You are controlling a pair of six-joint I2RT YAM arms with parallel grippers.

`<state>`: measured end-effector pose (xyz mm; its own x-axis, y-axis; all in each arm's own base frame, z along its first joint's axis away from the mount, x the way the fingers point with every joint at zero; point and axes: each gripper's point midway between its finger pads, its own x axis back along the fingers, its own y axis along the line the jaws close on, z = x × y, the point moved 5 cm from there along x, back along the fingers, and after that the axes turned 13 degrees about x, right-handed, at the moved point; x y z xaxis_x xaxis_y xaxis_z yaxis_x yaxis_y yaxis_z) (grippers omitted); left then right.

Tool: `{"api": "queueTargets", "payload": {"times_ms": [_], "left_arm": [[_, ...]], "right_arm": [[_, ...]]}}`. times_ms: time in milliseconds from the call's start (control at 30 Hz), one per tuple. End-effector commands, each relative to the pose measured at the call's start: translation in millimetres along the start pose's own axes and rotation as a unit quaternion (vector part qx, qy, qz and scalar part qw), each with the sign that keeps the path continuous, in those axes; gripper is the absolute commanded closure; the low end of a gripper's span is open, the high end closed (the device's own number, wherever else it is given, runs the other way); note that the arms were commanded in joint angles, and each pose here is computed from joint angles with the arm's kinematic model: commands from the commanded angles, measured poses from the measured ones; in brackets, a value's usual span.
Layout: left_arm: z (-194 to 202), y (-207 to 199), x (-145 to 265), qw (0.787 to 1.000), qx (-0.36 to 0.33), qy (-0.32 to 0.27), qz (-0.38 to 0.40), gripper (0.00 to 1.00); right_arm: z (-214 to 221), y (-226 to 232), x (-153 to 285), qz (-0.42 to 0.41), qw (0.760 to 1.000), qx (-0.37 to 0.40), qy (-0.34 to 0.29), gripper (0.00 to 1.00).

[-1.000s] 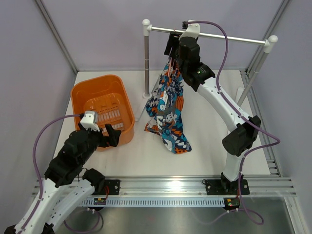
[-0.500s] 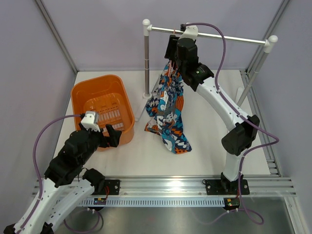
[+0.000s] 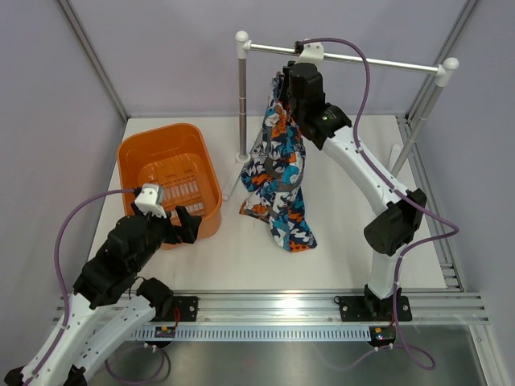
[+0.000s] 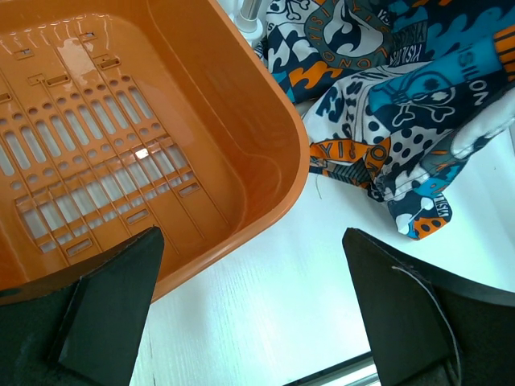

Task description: Remove the shorts from the hanger

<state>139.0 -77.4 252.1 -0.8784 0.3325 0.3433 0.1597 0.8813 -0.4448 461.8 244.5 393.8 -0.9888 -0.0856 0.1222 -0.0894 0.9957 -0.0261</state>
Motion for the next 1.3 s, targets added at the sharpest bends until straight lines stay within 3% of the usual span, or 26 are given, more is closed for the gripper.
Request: {"api": "queueTargets", "payload": {"times_ms": [0,33,133,667,900,1267], "left_arm": [[-8.9,-4.7,2.1,1.0,0.006,-0.019,0.008,0.01],[-8.9,-4.4,2.4,1.0,0.006,-0.02,0.007,0.01],[-8.6,-4.6,2.2,1.0,0.005,-0.019,0.007,0.01],[-9.1,-5.7,1.2,1.0,0.005,-0.018,0.009,0.01],[-14.7,-9.5,-2.6,1.0,0.014,-0.024,0.006,0.01],[-79.8,-98.2,-26.5,0.99,0.064,-0.016,0.128,0.01]], "right_arm": [[-20.2,-4.8,6.6,0.022,1.0,-0.001,-0.02,0.82],[-22.1,-6.5,7.6,0.026,0.999,0.001,-0.021,0.9],[-27.7,-9.2,10.9,0.028,0.999,0.009,-0.024,1.0],[-78.1,-39.4,88.5,-0.011,0.997,0.013,-0.072,1.0],[-61.0,-40.1,115.4,-0.064,0.997,0.026,-0.031,1.0],[-11.0,-41.6,184.6,-0.114,0.993,0.011,0.006,1.0]]}}
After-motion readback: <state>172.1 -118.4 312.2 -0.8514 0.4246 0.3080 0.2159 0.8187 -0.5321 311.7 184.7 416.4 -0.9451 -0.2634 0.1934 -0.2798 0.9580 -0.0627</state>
